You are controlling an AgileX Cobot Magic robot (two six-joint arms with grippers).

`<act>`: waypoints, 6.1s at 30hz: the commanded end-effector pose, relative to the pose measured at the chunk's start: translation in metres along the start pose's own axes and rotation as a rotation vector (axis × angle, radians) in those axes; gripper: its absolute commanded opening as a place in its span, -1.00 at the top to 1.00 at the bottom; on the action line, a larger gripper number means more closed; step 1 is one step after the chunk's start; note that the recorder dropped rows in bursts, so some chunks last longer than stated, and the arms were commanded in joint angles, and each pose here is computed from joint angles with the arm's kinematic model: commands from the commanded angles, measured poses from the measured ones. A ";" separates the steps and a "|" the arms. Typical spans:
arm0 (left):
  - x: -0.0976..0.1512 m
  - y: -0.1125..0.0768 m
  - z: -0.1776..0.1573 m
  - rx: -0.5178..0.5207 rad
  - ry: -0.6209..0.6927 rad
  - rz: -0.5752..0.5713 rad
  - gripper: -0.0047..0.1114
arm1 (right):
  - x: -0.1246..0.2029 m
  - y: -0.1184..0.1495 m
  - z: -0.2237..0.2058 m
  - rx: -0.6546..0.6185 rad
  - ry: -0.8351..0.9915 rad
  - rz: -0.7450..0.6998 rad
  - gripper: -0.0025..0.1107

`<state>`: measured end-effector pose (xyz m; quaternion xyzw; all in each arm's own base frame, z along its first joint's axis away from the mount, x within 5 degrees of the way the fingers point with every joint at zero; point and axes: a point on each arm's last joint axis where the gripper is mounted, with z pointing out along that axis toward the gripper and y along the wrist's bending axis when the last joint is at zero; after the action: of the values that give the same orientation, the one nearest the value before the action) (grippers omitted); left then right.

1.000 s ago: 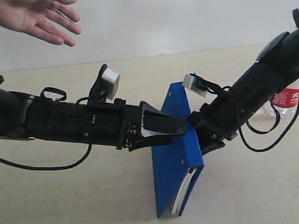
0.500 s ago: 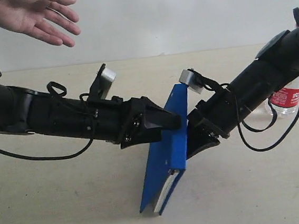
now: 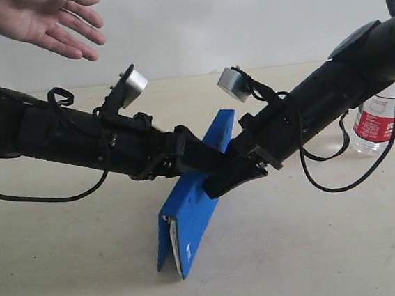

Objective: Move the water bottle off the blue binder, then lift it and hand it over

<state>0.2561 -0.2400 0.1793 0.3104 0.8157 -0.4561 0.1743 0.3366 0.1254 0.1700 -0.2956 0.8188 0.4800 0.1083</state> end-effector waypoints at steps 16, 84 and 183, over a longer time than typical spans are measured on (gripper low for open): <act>0.006 0.015 -0.008 -0.244 0.123 0.066 0.55 | 0.026 -0.024 -0.017 0.375 0.333 0.010 0.96; 0.005 -0.073 -0.153 -0.799 -0.020 0.473 0.83 | 0.206 0.215 -0.129 1.152 -0.763 -0.446 0.96; 0.131 -0.060 -0.264 -1.255 -0.812 0.043 0.83 | 0.214 0.207 -0.126 1.190 -0.635 -0.392 0.96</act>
<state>0.1445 0.0078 0.2830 0.0155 0.8059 0.0491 0.5898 0.0565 0.0124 0.2882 -0.1755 0.7988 -0.0143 0.5752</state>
